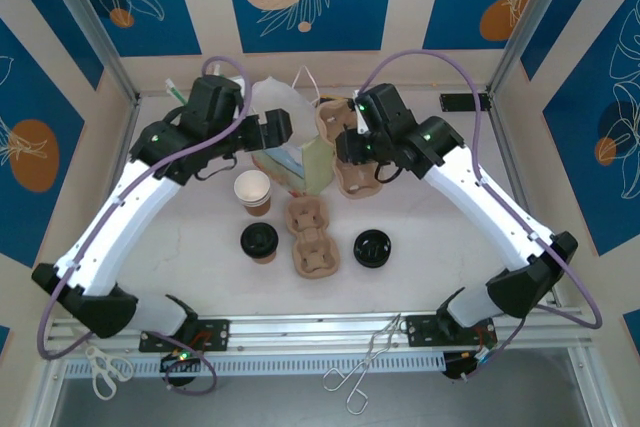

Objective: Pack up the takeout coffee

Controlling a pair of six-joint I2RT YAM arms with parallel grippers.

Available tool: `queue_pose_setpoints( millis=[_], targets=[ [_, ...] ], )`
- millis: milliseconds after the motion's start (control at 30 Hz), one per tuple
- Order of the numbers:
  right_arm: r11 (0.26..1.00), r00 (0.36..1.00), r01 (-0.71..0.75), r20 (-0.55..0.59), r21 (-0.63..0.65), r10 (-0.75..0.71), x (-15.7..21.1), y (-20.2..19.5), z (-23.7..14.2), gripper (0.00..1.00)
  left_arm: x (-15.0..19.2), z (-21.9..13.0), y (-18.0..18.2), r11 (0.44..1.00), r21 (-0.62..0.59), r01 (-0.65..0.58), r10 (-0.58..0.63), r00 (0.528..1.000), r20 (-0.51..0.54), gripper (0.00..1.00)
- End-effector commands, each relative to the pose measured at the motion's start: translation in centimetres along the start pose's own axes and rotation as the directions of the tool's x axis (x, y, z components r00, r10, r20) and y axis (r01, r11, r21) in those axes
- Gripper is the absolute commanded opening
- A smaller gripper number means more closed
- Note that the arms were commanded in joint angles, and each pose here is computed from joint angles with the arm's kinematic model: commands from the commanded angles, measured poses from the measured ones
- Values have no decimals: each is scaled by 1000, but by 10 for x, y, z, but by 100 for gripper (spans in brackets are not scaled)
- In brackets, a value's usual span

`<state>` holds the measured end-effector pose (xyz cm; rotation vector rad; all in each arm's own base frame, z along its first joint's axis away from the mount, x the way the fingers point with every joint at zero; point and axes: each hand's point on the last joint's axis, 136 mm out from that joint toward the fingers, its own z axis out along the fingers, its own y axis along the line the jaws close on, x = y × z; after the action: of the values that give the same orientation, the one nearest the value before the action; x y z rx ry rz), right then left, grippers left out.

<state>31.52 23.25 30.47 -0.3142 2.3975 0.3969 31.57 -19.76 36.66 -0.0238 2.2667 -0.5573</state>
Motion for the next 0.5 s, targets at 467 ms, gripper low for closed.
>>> queue_pose_setpoints(
  millis=[467],
  targets=[
    [978,941,207,279,-31,-191,-92,51,-21,37,37,-40,59,990,-139,-14,17,1000,15,100]
  ],
)
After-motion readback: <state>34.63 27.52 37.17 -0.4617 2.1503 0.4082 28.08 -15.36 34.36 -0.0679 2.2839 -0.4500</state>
